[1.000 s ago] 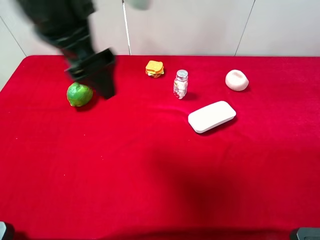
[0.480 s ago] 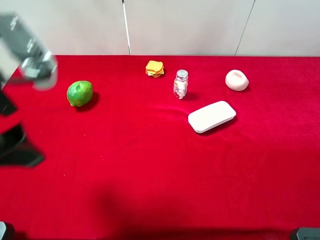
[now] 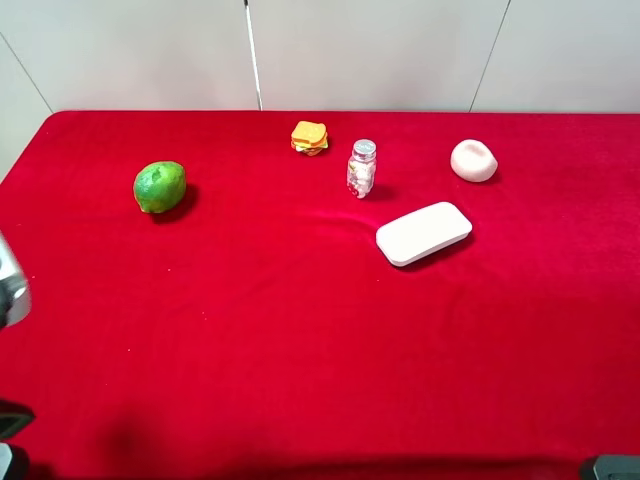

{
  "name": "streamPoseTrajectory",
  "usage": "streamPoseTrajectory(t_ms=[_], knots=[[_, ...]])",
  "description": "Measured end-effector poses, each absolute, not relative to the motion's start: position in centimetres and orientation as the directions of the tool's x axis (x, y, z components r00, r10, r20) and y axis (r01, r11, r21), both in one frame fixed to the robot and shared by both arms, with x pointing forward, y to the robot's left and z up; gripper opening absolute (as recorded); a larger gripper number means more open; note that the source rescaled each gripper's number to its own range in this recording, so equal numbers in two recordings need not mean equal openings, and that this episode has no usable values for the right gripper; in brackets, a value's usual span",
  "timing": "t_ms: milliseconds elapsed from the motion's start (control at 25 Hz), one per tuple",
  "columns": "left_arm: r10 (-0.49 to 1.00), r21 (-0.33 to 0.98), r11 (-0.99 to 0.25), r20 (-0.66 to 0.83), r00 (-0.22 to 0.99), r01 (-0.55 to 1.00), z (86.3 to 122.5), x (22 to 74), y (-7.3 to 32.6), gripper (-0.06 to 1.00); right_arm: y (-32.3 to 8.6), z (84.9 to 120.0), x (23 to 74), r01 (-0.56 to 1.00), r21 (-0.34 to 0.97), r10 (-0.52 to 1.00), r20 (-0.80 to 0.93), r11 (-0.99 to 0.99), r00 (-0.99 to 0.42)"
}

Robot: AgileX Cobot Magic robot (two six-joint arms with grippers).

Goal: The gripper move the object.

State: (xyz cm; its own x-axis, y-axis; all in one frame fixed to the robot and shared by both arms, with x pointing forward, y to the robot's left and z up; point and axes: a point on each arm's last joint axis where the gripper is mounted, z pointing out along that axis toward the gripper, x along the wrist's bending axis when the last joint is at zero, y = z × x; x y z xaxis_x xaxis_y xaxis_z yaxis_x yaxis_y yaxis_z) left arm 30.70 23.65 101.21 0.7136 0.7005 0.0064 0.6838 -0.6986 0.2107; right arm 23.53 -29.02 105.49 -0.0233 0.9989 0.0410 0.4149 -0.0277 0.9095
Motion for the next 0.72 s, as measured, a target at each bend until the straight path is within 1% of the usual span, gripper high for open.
streamPoseTrajectory(t_ms=[480, 640, 720], knots=[[0.703, 0.371, -0.663, 0.011, 0.711, 0.65, 102.0, 29.1, 25.2, 1.0, -29.0, 105.5, 23.5, 0.415, 0.909, 0.999, 0.041, -0.028, -0.023], [0.757, 0.463, -0.584, 0.014, 0.653, 0.667, 102.7, 28.5, 26.4, 1.0, -29.0, 105.5, 23.5, 0.415, 0.909, 0.999, 0.041, -0.028, -0.023], [0.81, 0.515, -0.509, 0.016, 0.587, 0.69, 103.0, 28.1, 27.3, 1.0, -29.0, 105.5, 23.5, 0.415, 0.909, 0.999, 0.041, -0.028, -0.023]])
